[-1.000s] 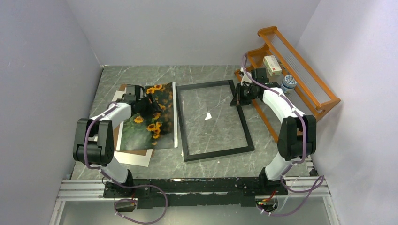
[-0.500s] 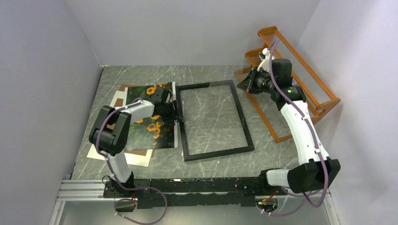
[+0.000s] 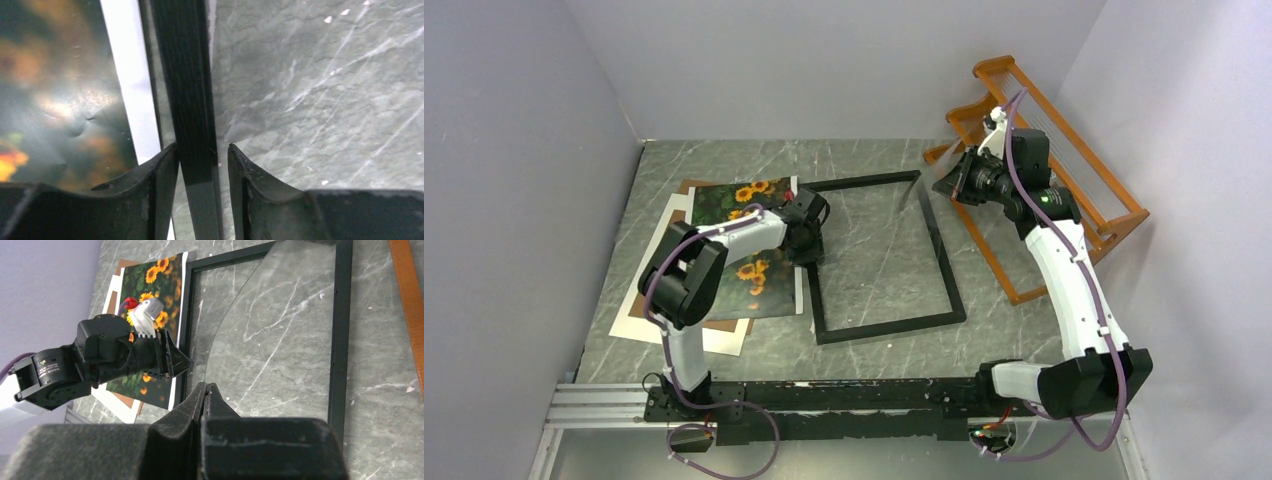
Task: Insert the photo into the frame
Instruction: Pick up the photo frame item at the center of the board, then move the photo frame to the center of the board.
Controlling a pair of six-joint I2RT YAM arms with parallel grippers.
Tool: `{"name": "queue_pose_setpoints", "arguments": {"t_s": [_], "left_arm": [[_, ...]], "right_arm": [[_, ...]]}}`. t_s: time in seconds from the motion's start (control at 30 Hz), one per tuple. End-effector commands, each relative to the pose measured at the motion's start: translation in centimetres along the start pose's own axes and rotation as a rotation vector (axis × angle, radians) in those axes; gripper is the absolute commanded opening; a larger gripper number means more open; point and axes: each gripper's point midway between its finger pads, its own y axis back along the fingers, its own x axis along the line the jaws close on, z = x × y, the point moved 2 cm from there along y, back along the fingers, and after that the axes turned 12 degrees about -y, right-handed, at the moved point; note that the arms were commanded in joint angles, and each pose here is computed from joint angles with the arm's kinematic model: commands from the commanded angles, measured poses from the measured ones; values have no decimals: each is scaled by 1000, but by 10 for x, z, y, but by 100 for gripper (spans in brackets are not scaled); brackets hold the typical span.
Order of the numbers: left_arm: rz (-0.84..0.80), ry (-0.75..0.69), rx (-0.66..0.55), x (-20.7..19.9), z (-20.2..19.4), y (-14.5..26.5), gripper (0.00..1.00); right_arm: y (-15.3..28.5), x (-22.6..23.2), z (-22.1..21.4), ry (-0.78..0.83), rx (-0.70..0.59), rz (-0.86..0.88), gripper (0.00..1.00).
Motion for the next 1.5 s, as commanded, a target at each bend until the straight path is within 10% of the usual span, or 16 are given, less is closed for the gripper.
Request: {"name": "queue_pose_setpoints", "arguments": {"t_s": [0.0, 0.5, 1.03, 1.47], "left_arm": [[138, -10, 100, 20, -36, -10, 40], [39, -127, 83, 48, -38, 11, 22], [-192, -21, -77, 47, -7, 69, 64], [80, 237, -265, 121, 19, 117, 66]], "right_arm": [[16, 16, 8, 0, -53, 53, 0], [28, 47, -25, -51, 79, 244, 0], [15, 74, -63, -100, 195, 390, 0], [4, 137, -79, -36, 286, 575, 0]]}}
